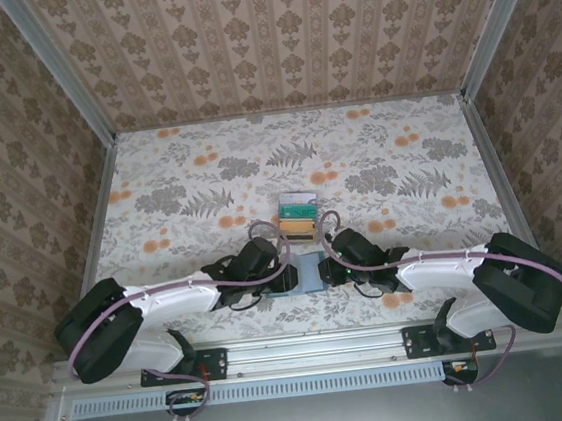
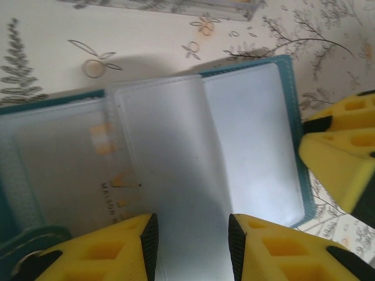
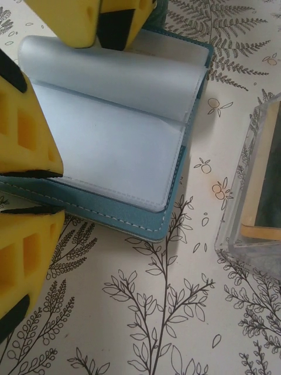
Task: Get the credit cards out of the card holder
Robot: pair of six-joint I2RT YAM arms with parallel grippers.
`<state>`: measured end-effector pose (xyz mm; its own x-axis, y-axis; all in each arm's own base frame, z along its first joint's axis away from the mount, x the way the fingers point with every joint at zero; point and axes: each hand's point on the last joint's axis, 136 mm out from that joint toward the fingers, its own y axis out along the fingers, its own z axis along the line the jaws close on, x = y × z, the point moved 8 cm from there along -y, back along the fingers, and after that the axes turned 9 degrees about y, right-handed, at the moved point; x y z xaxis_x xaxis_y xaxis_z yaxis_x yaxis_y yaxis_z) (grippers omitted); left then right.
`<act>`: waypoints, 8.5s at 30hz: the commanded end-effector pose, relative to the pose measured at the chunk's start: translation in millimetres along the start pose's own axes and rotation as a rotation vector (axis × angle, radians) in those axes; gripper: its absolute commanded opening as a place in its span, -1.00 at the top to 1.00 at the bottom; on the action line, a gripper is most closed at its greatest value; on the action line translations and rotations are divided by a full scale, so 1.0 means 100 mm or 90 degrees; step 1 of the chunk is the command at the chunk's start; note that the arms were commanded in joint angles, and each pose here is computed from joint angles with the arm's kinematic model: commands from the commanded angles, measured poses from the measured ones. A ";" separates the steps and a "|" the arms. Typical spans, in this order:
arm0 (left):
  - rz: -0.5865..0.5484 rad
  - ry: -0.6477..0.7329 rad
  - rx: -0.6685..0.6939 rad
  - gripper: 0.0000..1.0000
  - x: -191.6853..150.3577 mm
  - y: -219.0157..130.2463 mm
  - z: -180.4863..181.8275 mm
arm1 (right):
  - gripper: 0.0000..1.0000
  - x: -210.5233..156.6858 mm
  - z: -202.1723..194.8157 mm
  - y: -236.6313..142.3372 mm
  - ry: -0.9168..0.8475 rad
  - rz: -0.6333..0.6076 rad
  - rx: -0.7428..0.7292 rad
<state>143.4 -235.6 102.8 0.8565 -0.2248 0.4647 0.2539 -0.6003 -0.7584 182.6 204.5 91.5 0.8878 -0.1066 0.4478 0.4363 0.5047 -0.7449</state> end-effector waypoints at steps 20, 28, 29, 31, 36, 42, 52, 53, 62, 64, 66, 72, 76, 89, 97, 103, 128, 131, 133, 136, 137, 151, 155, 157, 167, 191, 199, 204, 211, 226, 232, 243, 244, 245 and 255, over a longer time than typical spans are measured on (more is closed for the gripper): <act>-0.024 -0.016 0.046 0.17 0.01 -0.26 0.23 | 0.56 -0.04 0.02 0.03 0.005 0.000 0.002; -0.006 -0.022 0.059 0.18 -0.02 -0.18 0.27 | 0.56 -0.04 0.04 0.03 0.005 0.002 0.004; -0.004 -0.023 0.062 0.18 -0.03 -0.17 0.28 | 0.56 -0.04 0.04 0.03 0.004 0.001 0.003; -0.002 -0.028 0.074 0.19 -0.05 -0.18 0.30 | 0.56 -0.04 0.03 0.03 0.003 0.003 0.002; -0.005 -0.029 0.087 0.19 -0.08 -0.23 0.33 | 0.56 -0.04 0.03 0.03 0.003 0.001 0.001; -0.017 -0.021 0.077 0.16 -0.11 -0.33 0.30 | 0.55 -0.07 0.00 0.08 0.002 0.013 -0.011; -0.007 -0.010 0.075 0.12 -0.20 -0.31 0.29 | 0.55 -0.07 0.01 0.09 0.002 0.014 -0.011; -0.006 -0.010 0.075 0.12 -0.20 -0.30 0.29 | 0.55 -0.07 0.01 0.09 0.002 0.015 -0.011; 0.001 -0.008 0.065 0.12 -0.16 -0.20 0.26 | 0.56 -0.08 0.01 0.11 0.001 0.020 -0.013; 0.001 -0.008 0.062 0.12 -0.16 -0.19 0.25 | 0.57 -0.08 0.02 0.11 0.000 0.021 -0.013; 0.004 -0.010 0.060 0.12 -0.17 -0.17 0.25 | 0.57 -0.08 0.01 0.12 0.001 0.023 -0.013; 0.004 -0.007 0.032 0.12 -0.16 -0.14 0.20 | 0.57 -0.09 0.02 0.12 0.000 0.025 -0.010; 0.004 -0.001 0.020 0.12 -0.15 -0.13 0.16 | 0.57 -0.09 0.03 0.12 -0.001 0.025 -0.009; 0.002 0.022 -0.016 0.01 -0.09 -0.09 0.01 | 0.56 -0.08 0.03 0.11 0.000 0.024 -0.009; 0.000 0.034 -0.018 -0.92 -0.07 -0.11 -0.03 | 0.55 -0.09 0.02 0.12 0.003 0.022 -0.010; -0.005 0.042 -0.020 -1.00 -0.05 -0.14 -0.06 | 0.48 -0.08 0.02 0.09 0.004 0.012 -0.014; -0.039 0.009 0.016 -0.11 -0.04 -0.31 0.18 | 0.36 0.18 0.27 -0.50 0.052 -0.087 0.087; -0.038 -0.001 0.024 0.26 -0.07 -0.31 0.28 | 0.41 0.19 0.39 -0.43 0.067 -0.066 0.114; -0.035 -0.006 0.027 0.40 -0.09 -0.29 0.32 | 0.44 0.20 0.47 -0.37 0.075 -0.054 0.128; -0.031 -0.010 0.030 0.42 -0.12 -0.26 0.37 | 0.50 0.21 0.57 -0.26 0.091 -0.030 0.135; -0.029 -0.013 0.031 0.43 -0.14 -0.25 0.40 | 0.52 0.21 0.60 -0.23 0.100 -0.023 0.136; -0.029 -0.034 0.023 0.50 -0.23 -0.19 0.47 | 0.61 0.11 0.69 0.29 0.213 0.055 0.133; -0.028 -0.034 0.024 0.50 -0.26 -0.19 0.47 | 0.61 0.10 0.68 0.34 0.220 0.059 0.121; -0.030 -0.034 0.023 0.51 -0.26 -0.20 0.47 | 0.61 0.09 0.67 0.36 0.221 0.061 0.112; -0.031 -0.031 0.027 0.53 -0.27 -0.21 0.47 | 0.62 0.02 0.60 0.45 0.237 0.085 0.075; -0.011 -0.049 0.091 0.91 -0.33 -0.24 0.55 | 1.00 -0.01 0.53 0.46 0.252 0.082 0.088; 0.002 -0.072 0.134 1.00 -0.38 -0.27 0.65 | 1.00 0.00 0.42 0.37 0.259 0.072 0.079; 0.002 -0.072 0.133 1.00 -0.37 -0.27 0.65 | 1.00 -0.01 0.37 0.31 0.259 0.065 0.073; -0.001 -0.066 0.123 1.00 -0.35 -0.26 0.62 | 0.60 0.01 0.45 0.33 0.225 0.069 0.126; 0.005 -0.065 0.117 1.00 -0.35 -0.24 0.61 | 0.68 0.03 0.50 0.49 0.224 0.082 0.129; 0.007 -0.065 0.126 1.00 -0.36 -0.25 0.63 | 0.98 0.03 0.40 0.40 0.227 0.063 0.098; 0.008 -0.068 0.131 1.00 -0.36 -0.26 0.63 | 0.98 -0.06 0.10 0.27 0.257 0.054 0.061; 0.007 -0.068 0.131 1.00 -0.36 -0.26 0.63 | 0.98 -0.07 0.07 0.26 0.259 0.053 0.059; 0.008 -0.067 0.131 1.00 -0.36 -0.26 0.63 | 0.98 -0.08 0.04 0.24 0.262 0.050 0.056; -0.001 -0.062 0.123 1.00 -0.33 -0.30 0.60 | 1.00 -0.01 -0.04 -0.13 0.236 0.002 0.060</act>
<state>137.7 -172.4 84.7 0.8809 -0.1300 0.4551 0.3418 -0.4902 -0.8018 181.3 208.5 96.2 0.8976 -0.4069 0.1694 0.4112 0.6348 -0.6542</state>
